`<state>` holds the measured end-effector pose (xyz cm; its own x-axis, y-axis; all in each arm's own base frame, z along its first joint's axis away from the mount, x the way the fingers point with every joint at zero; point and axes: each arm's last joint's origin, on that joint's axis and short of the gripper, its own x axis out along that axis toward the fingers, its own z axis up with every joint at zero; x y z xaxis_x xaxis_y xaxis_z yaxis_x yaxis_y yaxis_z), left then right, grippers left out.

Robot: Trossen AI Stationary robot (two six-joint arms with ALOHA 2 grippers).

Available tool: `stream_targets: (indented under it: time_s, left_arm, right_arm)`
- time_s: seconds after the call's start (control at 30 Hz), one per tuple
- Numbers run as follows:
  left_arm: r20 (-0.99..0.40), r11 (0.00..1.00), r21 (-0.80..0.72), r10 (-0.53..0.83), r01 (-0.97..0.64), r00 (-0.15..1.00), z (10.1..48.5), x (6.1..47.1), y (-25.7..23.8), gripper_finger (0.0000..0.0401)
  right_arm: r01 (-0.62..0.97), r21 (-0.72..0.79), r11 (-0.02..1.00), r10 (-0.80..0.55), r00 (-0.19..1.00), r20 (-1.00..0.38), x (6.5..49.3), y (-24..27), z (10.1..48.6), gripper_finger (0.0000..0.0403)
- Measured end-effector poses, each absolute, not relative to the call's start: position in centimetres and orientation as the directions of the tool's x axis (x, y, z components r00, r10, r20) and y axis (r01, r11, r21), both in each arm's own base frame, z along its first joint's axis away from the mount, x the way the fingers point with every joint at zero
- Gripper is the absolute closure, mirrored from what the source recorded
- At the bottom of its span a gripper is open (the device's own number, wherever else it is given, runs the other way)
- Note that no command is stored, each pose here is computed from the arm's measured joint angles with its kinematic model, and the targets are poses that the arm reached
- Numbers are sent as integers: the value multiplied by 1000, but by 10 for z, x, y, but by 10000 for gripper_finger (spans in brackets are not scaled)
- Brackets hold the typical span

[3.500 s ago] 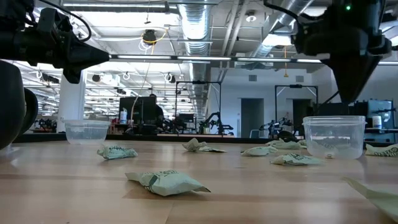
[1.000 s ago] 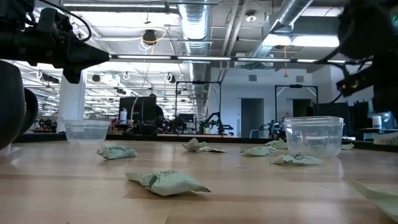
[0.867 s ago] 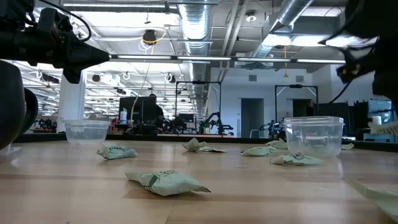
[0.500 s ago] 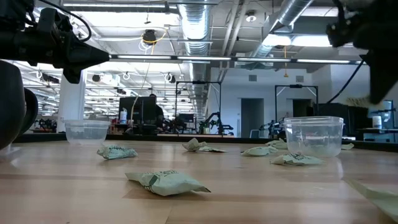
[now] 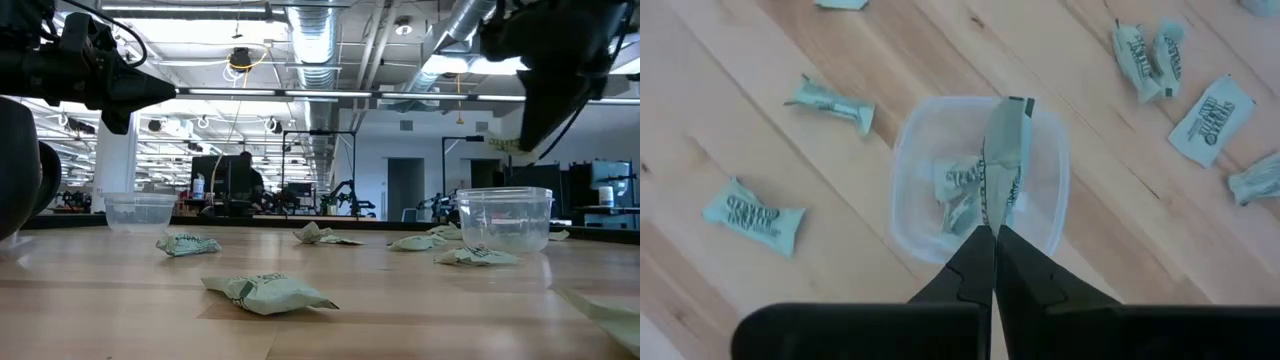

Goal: Pick and place Stevia / Truvia into bins
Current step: Put the white stevia packet into the square transparent container

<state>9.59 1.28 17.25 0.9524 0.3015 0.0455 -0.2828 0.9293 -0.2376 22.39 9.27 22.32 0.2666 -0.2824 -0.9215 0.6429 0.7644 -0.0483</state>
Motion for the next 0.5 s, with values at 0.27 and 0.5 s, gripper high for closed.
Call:
stream_targets:
  time_s: [0.27, 0.5]
  left_arm:
    - [45, 929, -238, 301, -283, 952, 172, 96, 13, 374]
    - [46, 929, -238, 301, -283, 952, 173, 96, 13, 374]
  right_arm:
    - [673, -19, 739, -237, 233, -943, 229, 81, 223, 381]
    - [676, -29, 736, -239, 219, -946, 228, 79, 222, 328]
